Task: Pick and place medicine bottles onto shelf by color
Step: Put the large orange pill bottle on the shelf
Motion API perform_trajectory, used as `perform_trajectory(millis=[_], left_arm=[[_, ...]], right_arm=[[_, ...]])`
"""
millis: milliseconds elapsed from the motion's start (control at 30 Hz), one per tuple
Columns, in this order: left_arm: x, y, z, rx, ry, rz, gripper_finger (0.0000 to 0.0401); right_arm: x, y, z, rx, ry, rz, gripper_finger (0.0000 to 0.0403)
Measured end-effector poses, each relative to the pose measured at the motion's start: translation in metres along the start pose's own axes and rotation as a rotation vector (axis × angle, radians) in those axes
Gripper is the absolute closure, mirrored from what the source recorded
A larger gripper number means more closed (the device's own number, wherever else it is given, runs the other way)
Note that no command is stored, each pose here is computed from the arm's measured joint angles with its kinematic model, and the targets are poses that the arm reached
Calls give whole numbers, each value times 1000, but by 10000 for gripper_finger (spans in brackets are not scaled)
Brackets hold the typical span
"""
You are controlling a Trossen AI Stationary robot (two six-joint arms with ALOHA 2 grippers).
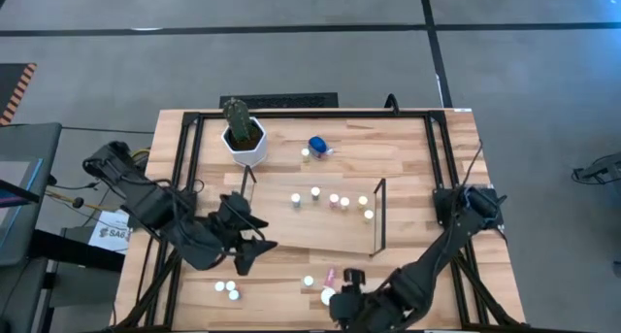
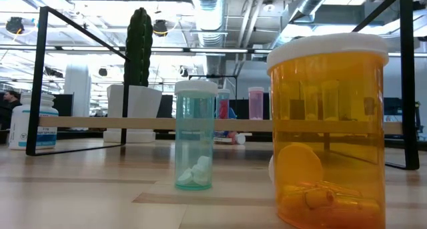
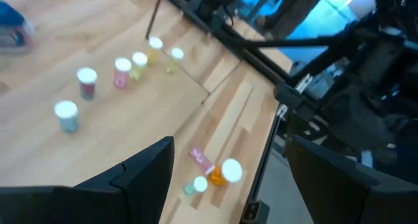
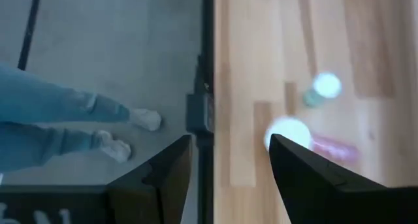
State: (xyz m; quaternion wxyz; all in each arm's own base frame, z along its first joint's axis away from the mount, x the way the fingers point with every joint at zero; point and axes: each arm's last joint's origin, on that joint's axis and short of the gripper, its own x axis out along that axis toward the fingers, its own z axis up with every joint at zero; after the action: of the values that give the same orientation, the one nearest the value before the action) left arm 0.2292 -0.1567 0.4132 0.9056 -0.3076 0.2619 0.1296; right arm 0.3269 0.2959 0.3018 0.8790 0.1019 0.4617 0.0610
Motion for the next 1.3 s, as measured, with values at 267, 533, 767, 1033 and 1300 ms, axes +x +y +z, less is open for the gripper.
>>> perform_trajectory(millis=[267,533,767,1033,1300], left_arm=[[6,-8,-13,17,40,-13,120],[-2,-14,-22,22,49,-46,120],[-3,-14,-23,-5,41,-43,120],[-5,-15,-25,2,37,-47,120],[-12,-18,-31,22,-17,-41,120]], right_arm=[[34,0,9,72,-5,91,178],[41,-30,20,131,157,105,153],[42,-48,17,-25,247,16,128],[41,-35,15,-253,108,-47,127],[65,-34,6,-196,137,-94,127]])
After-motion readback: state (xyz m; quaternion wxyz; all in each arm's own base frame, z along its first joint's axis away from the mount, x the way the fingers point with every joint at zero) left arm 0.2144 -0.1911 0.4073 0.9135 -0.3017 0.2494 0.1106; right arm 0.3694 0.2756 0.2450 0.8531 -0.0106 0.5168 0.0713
